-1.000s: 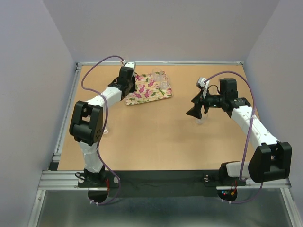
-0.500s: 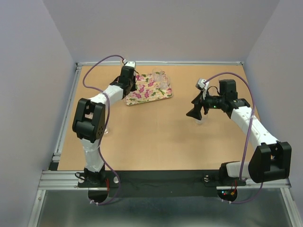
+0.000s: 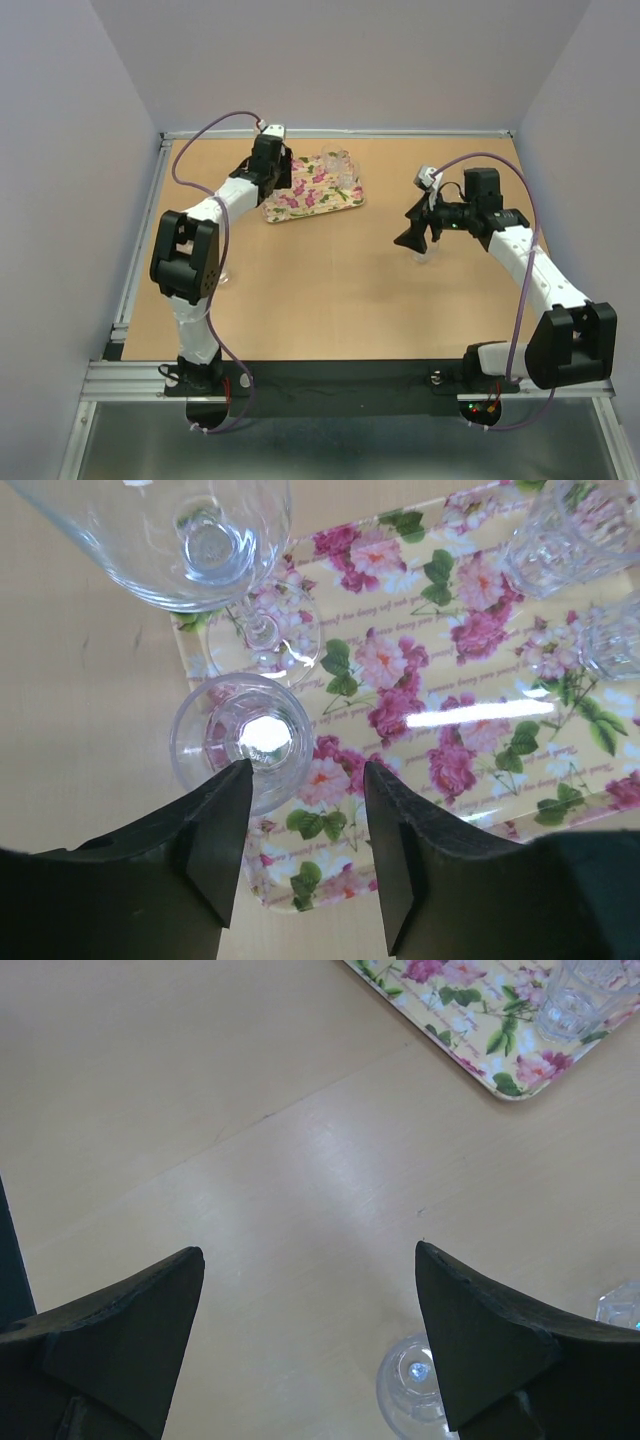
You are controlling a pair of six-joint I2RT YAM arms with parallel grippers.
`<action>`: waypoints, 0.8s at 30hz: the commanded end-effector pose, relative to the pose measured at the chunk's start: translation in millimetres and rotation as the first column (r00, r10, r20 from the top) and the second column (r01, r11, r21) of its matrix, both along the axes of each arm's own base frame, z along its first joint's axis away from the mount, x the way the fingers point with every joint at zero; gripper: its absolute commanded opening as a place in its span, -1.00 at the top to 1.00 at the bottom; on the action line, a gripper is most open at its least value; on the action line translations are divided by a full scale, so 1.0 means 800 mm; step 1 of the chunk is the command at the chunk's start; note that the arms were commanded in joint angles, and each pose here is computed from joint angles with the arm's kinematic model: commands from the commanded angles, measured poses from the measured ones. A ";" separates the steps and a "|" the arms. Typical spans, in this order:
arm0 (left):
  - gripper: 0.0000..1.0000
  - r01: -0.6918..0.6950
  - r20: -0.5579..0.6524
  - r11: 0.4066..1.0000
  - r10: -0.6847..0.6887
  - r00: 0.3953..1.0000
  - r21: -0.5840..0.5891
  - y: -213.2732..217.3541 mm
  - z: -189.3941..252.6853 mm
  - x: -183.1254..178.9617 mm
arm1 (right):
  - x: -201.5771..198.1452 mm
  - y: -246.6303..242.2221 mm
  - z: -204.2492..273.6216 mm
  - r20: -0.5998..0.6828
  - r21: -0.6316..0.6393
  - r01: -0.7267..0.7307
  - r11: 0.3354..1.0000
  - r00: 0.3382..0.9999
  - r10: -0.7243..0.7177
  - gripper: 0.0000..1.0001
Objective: Place the glasses into the tray
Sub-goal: Place the glass into the tray, then grab a glass with a robot arm
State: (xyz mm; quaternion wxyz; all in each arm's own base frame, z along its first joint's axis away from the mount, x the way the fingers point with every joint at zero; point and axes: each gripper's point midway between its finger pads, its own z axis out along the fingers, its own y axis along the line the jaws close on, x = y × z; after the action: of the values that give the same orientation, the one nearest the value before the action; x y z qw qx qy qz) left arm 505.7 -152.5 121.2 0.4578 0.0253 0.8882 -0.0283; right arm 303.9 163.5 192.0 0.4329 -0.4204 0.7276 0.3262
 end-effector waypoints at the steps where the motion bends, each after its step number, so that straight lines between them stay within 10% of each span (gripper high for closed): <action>1: -0.24 0.047 0.169 0.998 -0.038 0.985 -0.046 -0.004 0.107 -0.013 | 0.006 -0.008 0.018 0.090 -0.008 0.017 1.000 0.996 -0.017 -0.82; 24: -0.79 0.013 0.406 0.999 0.004 0.914 -0.038 0.096 0.191 -0.197 | 0.041 -0.074 0.030 0.125 -0.074 0.275 0.959 0.956 -0.264 -0.83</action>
State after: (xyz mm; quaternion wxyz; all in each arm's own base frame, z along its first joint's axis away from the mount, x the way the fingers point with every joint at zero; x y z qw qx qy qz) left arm 357.3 -85.6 255.7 0.5989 0.0252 0.7987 -0.0529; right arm 326.0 109.1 195.6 0.4684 -0.3689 0.7700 0.2273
